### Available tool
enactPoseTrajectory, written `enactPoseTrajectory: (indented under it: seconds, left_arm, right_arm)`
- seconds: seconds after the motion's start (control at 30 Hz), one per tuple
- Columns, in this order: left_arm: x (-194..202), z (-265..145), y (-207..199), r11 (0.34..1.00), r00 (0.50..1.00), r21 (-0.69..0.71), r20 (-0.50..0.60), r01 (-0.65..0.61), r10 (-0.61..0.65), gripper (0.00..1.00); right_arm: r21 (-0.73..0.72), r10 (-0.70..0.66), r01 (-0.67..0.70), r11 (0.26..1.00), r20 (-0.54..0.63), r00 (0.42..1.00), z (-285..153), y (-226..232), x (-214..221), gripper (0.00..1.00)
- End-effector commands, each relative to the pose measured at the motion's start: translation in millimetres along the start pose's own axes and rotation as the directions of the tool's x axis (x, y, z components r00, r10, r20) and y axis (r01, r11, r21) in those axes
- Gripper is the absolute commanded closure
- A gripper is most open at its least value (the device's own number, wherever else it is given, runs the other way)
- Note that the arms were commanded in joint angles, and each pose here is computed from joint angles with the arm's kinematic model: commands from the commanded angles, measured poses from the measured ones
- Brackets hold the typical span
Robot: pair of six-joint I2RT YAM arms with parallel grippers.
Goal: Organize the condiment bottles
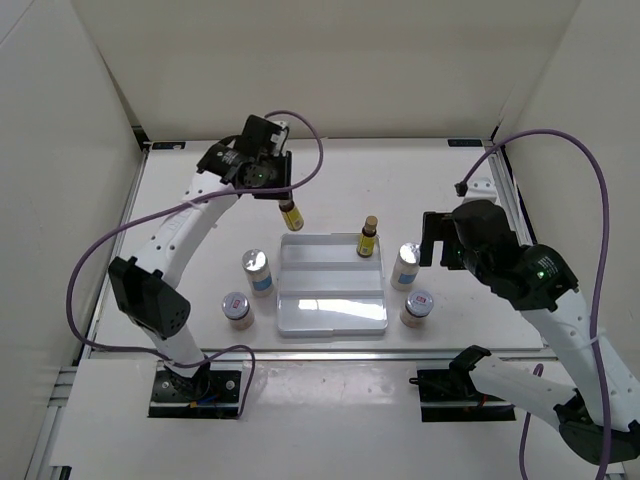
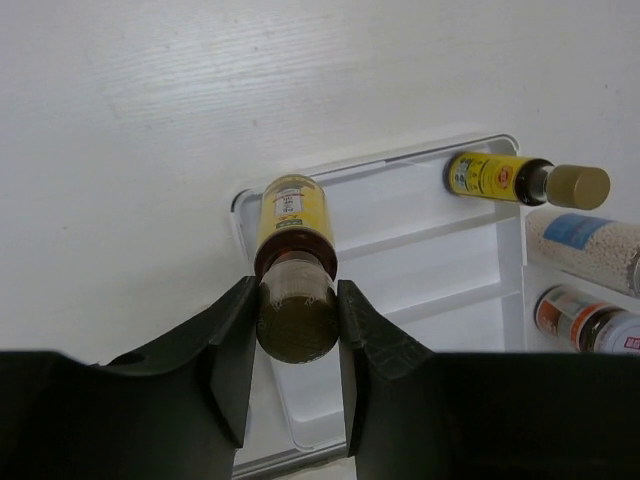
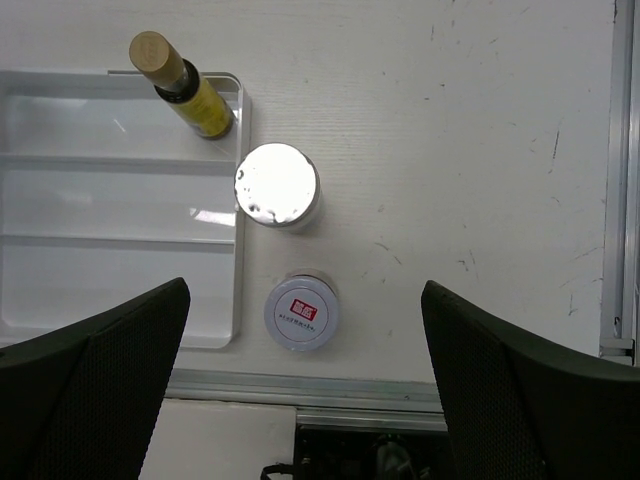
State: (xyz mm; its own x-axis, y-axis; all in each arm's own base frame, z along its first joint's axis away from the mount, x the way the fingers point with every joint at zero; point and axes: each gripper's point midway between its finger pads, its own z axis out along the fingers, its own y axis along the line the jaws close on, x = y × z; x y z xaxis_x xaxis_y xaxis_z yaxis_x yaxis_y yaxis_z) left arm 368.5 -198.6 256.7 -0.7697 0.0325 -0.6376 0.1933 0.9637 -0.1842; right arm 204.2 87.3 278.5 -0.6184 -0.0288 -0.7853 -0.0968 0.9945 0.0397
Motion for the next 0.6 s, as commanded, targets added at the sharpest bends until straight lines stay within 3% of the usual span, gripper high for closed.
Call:
enactPoseTrajectory:
  seconds: [0.0, 0.13, 0.47, 0.57]
  left_arm:
    - [11, 13, -16, 1.000, 0.999, 0.001, -0.049, -0.003, 0.003, 0.89]
    - [35, 37, -34, 0.999, 0.993, -0.023, -0.112, -0.047, 0.044, 0.89]
    - [57, 67, -29, 0.993, 0.984, -0.098, -0.174, -0.058, 0.041, 0.89]
    - [67, 77, -22, 0.989, 0.979, -0.134, -0.200, -0.061, 0.033, 0.68]
  right_arm:
    - [0.023, 0.007, -0.007, 1.000, 0.001, 1.000, -4, -7, 4, 0.00]
    - [0.035, 0.012, -0.012, 0.999, -0.003, 1.000, -6, -11, 7, 0.00]
    - [0.050, 0.005, -0.004, 0.999, -0.015, 1.000, -5, -15, 13, 0.00]
    - [0.037, 0.000, 0.002, 0.999, -0.058, 0.998, 2, -9, 22, 0.00]
